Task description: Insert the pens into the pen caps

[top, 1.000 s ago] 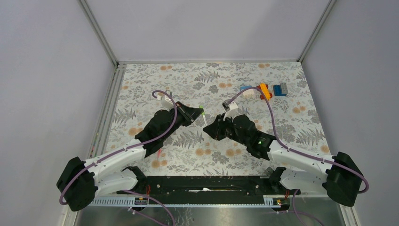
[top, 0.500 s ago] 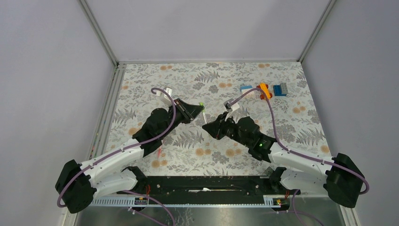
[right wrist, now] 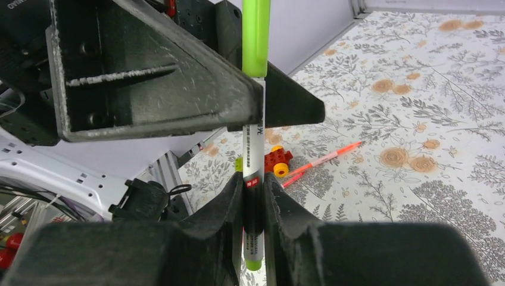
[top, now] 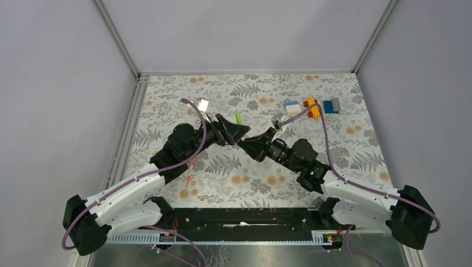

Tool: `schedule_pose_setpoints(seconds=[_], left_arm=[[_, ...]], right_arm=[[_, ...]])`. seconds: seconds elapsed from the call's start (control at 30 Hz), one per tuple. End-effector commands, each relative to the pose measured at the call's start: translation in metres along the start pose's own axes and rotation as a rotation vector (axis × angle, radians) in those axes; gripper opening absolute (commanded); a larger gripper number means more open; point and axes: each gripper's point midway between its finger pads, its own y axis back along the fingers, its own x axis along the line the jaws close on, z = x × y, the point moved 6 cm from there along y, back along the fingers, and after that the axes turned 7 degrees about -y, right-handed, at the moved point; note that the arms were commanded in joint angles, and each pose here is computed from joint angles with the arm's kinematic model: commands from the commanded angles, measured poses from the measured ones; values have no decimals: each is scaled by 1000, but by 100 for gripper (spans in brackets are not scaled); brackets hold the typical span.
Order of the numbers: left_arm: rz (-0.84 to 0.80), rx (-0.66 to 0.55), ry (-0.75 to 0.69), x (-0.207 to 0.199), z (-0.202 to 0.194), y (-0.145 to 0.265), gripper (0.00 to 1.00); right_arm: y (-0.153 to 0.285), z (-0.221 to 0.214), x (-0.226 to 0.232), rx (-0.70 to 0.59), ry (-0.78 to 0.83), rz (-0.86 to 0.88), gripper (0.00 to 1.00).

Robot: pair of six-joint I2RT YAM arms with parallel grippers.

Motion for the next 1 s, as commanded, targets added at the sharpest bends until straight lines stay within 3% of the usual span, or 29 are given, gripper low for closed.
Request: schedule_pose_setpoints(seconds=[0.0, 0.1, 0.33, 0.67, 0.97], left_arm=[[-97, -97, -78, -31, 36, 18, 91], [-101, -117, -102, -37, 45, 25, 99], [-120, -134, -132, -51, 62, 29, 96], [-207, -59, -152, -63, 58, 17, 60], [-241, -25, -155, -65, 52, 16, 38]], right_arm=[[7, 16, 17, -70, 42, 98, 0], [14, 16, 19, -64, 47, 110, 0], [27, 12, 26, -31, 58, 167, 0], [31, 11, 30, -5, 58, 187, 0], [29, 11, 31, 5, 59, 187, 0]])
